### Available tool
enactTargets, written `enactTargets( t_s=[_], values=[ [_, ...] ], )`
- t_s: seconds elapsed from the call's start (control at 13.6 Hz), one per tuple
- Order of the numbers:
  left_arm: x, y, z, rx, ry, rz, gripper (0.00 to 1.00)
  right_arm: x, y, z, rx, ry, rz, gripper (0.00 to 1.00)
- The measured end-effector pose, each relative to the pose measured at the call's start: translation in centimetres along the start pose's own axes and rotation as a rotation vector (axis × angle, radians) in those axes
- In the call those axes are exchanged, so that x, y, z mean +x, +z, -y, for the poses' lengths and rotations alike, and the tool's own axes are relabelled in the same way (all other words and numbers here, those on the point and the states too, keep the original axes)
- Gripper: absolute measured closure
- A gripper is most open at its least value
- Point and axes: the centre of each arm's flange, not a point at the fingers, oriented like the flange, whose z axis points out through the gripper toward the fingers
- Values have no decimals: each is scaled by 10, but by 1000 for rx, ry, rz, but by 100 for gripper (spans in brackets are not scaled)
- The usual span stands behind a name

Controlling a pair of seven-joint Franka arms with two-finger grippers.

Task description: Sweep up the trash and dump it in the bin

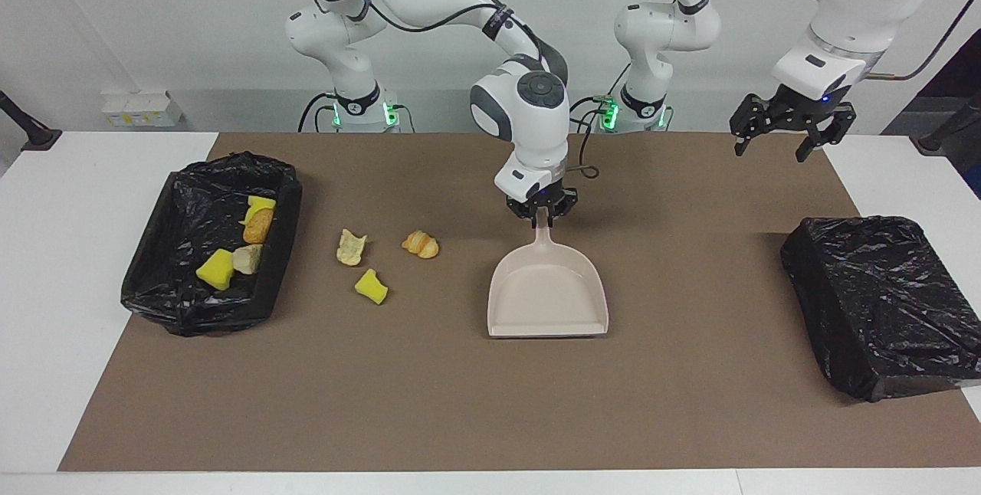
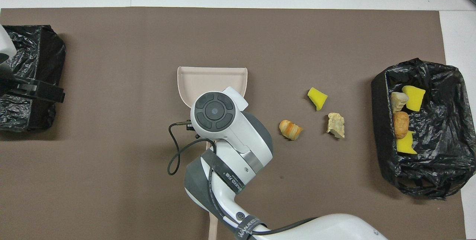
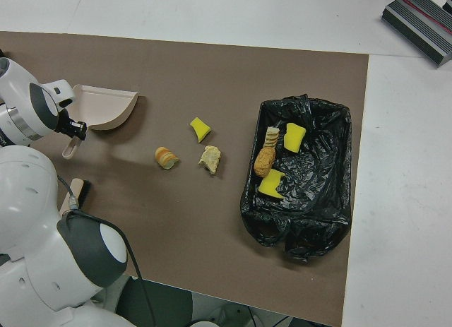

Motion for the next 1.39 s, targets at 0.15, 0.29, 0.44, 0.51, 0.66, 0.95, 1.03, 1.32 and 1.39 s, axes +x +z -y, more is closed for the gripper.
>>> enactTargets(
  t_s=[0.15,0.29,0.44,0.51,0.66,0.95,1.03,1.32,1.39],
  values=[
    [-1,-1,0,0,0,-3,0,3,2,-3,-1,8,2,69],
    [-1,-2,0,0,0,-3,0,2,9,-3,-8,5,8,69],
    [-1,-2,0,0,0,-3,0,1,17,-2,-17,1,15,69],
    [0,-2,0,0,0,-6,0,1,17,-2,-19,-2,14,69],
    [2,-4,-1,1,2,-25,0,1,17,-2,-19,-2,14,68],
    [4,-5,-9,0,16,-37,0,2,17,-2,-23,-4,9,25],
    [4,-5,-11,0,19,-37,0,2,15,-2,-22,-5,6,15],
    [6,-6,-17,-2,31,-50,0,2,-33,-5,-12,-1,-21,0],
    [9,-6,-25,-3,44,-60,0,-1,-56,-10,-21,3,-18,0]
  ],
)
